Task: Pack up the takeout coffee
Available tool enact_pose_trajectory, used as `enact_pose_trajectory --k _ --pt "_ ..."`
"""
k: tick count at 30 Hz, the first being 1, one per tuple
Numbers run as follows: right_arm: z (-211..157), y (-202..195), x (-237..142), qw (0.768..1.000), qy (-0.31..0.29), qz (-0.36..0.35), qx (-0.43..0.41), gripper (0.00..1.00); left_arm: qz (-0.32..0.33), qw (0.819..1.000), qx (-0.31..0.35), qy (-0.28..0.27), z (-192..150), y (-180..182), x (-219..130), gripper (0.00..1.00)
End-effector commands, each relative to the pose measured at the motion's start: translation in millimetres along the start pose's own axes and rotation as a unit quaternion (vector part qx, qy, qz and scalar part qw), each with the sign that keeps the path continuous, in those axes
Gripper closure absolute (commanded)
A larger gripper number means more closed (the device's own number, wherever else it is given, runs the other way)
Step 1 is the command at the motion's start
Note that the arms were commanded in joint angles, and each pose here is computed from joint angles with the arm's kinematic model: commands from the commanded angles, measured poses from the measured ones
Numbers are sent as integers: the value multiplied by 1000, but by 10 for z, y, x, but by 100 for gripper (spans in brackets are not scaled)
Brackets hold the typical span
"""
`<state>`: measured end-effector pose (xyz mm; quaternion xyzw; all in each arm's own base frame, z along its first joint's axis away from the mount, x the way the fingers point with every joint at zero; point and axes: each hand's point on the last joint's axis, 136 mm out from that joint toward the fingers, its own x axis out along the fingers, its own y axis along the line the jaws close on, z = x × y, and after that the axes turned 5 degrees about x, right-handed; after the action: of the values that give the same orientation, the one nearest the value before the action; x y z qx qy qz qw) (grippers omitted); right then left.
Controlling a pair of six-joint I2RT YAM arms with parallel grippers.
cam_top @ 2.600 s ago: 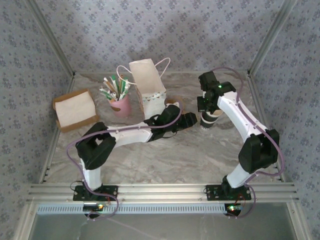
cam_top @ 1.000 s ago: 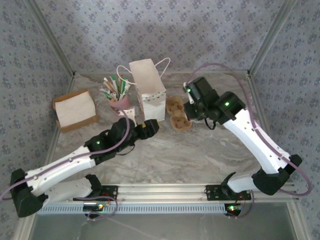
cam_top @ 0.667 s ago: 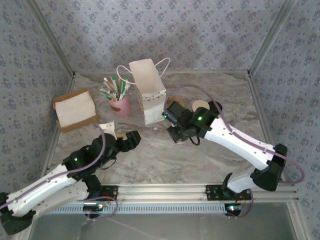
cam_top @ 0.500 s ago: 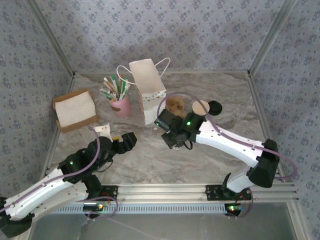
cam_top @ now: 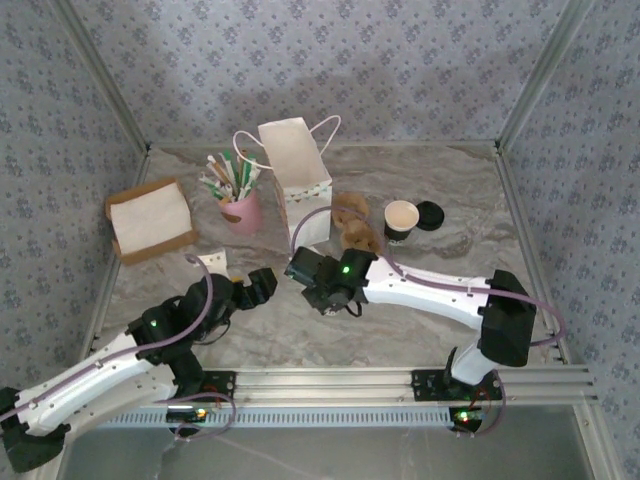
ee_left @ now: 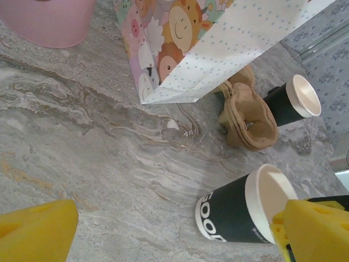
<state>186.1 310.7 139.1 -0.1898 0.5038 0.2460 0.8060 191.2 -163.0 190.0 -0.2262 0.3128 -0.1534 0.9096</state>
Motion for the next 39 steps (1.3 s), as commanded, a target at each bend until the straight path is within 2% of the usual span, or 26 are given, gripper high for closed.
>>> enact_pose_trajectory --k 1,6,9,14,18,20,23,25,29,34,39 --pt "18 -16 48 1000 -7 -14 10 77 -16 1000 -5 -1 24 -95 1 3" --pt "45 -47 -68 1000 -13 -14 14 64 -23 1000 -3 2 45 -155 3 3" --pt "81 -67 -235 999 -28 -2 23 52 -31 1000 -1 4 65 -207 -12 3" --pt "121 -164 -569 998 -55 20 33 26 -42 999 10 9 122 -326 -31 0" --pt "156 -363 -792 996 -69 31 43 0 -57 998 23 19 151 -479 -8 1" --pt "189 -543 -914 995 -81 22 57 0 -63 997 29 24 169 -557 13 1" --pt "236 -974 -1064 987 -101 -20 120 0 -71 996 42 30 195 -682 62 1" --pt "239 -1350 -1150 974 -112 -58 186 0 -79 995 51 35 215 -796 112 0" --pt "206 -1876 -1250 950 -120 -85 276 0 -97 991 73 55 240 -1072 242 1" --pt "215 -2424 -1244 913 -144 -76 374 0 -123 982 108 92 240 -1504 480 1" --pt "198 -2888 -1045 880 -142 -63 448 0 -153 970 141 123 228 -1947 740 1"
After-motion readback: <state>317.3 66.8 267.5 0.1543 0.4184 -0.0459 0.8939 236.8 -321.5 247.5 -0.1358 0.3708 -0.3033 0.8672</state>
